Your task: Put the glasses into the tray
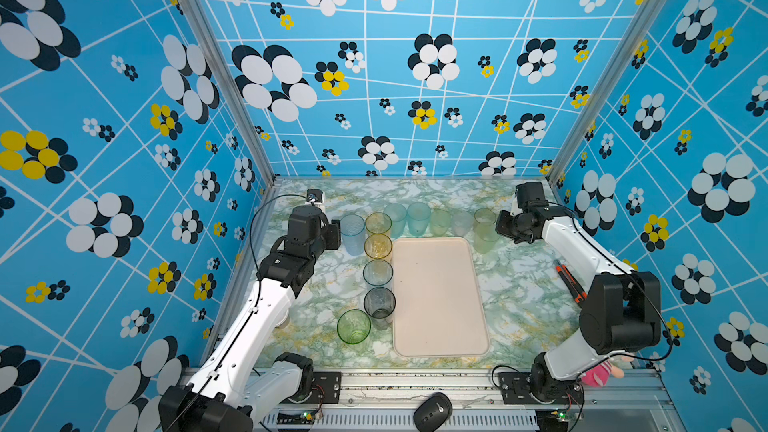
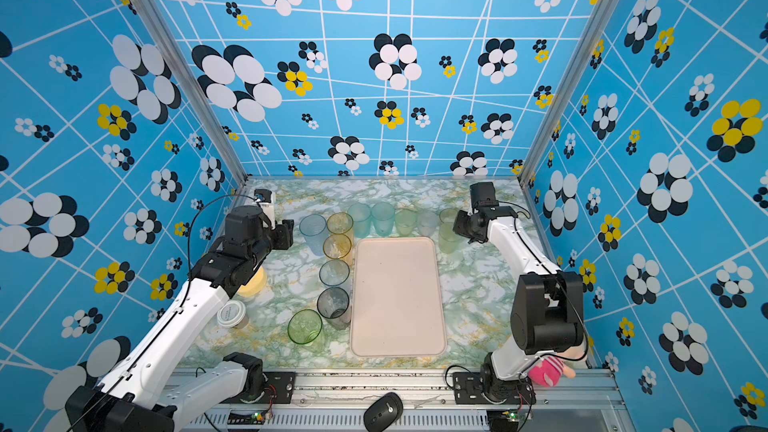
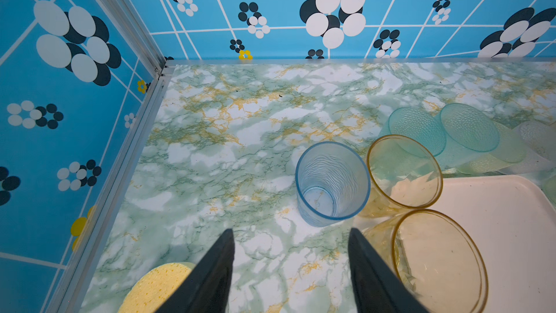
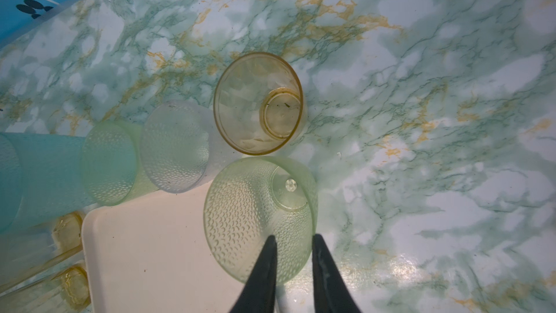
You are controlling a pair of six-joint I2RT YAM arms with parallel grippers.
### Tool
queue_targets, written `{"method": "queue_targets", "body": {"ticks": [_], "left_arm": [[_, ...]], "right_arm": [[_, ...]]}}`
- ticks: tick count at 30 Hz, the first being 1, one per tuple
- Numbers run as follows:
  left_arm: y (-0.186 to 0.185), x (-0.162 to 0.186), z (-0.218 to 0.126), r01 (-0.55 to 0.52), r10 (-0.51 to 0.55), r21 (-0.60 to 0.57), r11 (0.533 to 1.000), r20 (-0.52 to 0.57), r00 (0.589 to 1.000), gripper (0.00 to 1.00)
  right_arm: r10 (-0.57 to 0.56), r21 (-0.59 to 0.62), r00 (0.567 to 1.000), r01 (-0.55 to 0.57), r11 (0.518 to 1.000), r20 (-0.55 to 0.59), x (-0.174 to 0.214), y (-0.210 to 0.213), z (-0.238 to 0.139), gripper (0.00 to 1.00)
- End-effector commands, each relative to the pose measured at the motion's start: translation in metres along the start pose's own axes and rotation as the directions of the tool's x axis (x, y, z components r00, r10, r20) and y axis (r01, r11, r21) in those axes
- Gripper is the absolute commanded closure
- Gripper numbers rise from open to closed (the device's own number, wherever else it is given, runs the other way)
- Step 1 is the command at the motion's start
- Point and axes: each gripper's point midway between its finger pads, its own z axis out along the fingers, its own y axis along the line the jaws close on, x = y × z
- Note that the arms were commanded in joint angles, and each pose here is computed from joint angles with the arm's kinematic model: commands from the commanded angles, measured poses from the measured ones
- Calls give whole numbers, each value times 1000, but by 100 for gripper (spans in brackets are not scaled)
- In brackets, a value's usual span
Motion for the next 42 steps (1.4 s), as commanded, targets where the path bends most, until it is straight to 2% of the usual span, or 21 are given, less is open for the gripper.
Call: {"method": "queue_targets", "body": {"ticks": [1, 13, 20, 26, 29, 35, 42], "left_arm": [[-4, -5, -2, -19, 19, 17, 1000, -3, 1000, 39], [-5, -6, 2, -15, 15, 31, 999, -10, 1000, 39], [-5, -6, 3, -13, 13, 38, 999, -16, 1000, 39], [-4, -4, 5, -9, 10, 38, 999, -25, 1000, 40], [-4, -4, 6, -7, 8, 41, 999, -25, 1000, 40], [-3, -3, 7, -4, 6, 47, 999, -30, 1000, 40], [-3, 1, 13, 7, -5, 49, 999, -49, 999, 40]], "right_arm": [[7, 29, 1000, -6, 1000, -29, 1, 0, 1, 77], [-2, 69, 997, 7, 998, -72, 3, -6, 18, 78], [-4, 73, 995, 12, 997, -103, 5, -6, 27, 83], [-10, 81, 992, 20, 996, -125, 10, -8, 31, 89], [-20, 87, 991, 32, 996, -132, 13, -9, 31, 98], [-64, 122, 992, 76, 990, -105, 11, -10, 12, 100], [-200, 112, 978, 205, 972, -55, 12, 26, -37, 100]]}}
